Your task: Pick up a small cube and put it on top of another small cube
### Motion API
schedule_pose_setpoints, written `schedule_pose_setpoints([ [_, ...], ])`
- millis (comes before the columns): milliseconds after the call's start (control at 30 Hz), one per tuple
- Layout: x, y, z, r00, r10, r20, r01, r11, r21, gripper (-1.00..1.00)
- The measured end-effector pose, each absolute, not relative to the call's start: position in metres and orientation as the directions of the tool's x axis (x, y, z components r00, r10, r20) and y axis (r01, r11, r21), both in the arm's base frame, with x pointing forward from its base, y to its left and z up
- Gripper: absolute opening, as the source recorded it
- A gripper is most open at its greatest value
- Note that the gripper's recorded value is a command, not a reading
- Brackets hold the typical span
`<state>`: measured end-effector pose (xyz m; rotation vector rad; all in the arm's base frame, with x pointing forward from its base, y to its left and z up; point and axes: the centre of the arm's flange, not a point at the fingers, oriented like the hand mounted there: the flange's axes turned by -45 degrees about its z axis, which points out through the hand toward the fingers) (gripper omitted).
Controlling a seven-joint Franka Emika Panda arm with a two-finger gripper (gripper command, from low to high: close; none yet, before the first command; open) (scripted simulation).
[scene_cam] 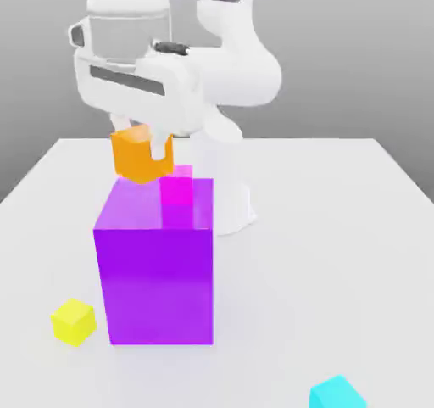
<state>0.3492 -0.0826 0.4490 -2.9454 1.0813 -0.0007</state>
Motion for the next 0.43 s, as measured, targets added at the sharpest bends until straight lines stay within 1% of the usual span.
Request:
schedule_pose_setpoints([
  [167,0.305,-0.064,0.464,0.809,-0.587,-0.001,-0.587,-0.809,-0.005,-1.0],
  [233,0.299,-0.061,0.449,0.817,-0.576,-0.001,-0.576,-0.817,-0.005,-1.0],
  [300,0.297,-0.061,0.423,0.819,-0.574,-0.001,-0.574,-0.819,-0.005,-1.0],
  [333,0.296,-0.061,0.409,0.819,-0.573,-0.001,-0.573,-0.819,-0.005,1.0],
  [433,0.296,-0.06,0.409,0.819,-0.573,-0.001,-0.573,-0.819,-0.005,1.0],
])
